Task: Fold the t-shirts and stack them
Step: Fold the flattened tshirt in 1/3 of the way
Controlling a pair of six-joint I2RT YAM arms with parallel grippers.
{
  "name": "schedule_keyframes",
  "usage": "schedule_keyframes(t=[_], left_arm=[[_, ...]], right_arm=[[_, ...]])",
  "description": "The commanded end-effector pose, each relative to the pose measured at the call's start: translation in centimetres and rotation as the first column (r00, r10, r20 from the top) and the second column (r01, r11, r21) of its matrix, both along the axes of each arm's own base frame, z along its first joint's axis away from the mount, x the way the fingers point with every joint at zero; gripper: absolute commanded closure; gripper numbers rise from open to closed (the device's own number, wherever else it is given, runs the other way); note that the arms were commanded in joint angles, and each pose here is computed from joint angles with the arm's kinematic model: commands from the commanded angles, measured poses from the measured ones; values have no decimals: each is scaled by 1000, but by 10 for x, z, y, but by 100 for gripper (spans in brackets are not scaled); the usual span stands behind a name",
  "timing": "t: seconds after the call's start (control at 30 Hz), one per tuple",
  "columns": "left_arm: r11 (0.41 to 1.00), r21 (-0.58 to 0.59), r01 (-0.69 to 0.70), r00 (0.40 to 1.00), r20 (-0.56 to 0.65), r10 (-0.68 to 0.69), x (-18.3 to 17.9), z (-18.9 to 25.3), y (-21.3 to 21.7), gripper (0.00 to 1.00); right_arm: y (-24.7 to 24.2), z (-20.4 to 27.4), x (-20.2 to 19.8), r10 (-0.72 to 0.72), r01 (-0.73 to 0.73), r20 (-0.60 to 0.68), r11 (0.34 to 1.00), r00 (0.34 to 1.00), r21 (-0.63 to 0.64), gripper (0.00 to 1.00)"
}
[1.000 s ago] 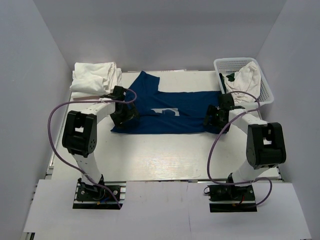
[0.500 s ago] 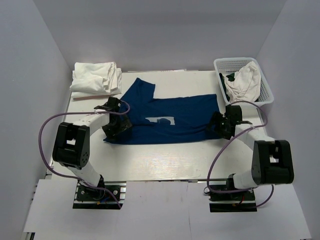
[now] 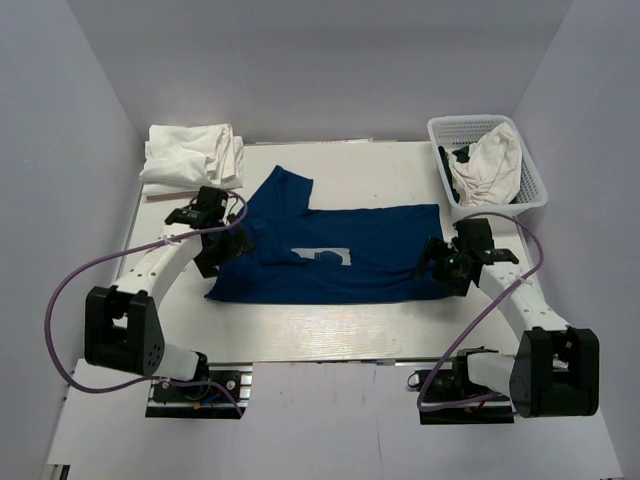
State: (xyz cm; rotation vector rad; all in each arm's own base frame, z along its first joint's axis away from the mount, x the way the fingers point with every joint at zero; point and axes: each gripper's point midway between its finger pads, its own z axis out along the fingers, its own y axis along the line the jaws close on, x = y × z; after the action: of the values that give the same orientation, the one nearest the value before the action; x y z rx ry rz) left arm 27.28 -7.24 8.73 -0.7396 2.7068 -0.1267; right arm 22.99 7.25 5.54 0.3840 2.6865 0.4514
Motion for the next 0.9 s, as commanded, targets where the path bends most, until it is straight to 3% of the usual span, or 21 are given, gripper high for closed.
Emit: schedule_keyframes(t=[0.0,0.3,0.7,0.87], left_arm=[[992,-83,97,989,121,-87,25,32,-24,0],[955,-209,212,976,102,-194,49,4,-64,0],[948,-215,235,971,101,-218,59,-7,-87,0],[950,-202,239,969,113,-220,64,-10,-93,0]], right_arm=[[7,26,15,47,-49,80,999,996,14,10],[17,23,61,40,-48,156,998,987,49,10],[18,23,145,-11,7,226,1000,974,17,10],[7,39,150,-29,40,267,999,963,-35,10]])
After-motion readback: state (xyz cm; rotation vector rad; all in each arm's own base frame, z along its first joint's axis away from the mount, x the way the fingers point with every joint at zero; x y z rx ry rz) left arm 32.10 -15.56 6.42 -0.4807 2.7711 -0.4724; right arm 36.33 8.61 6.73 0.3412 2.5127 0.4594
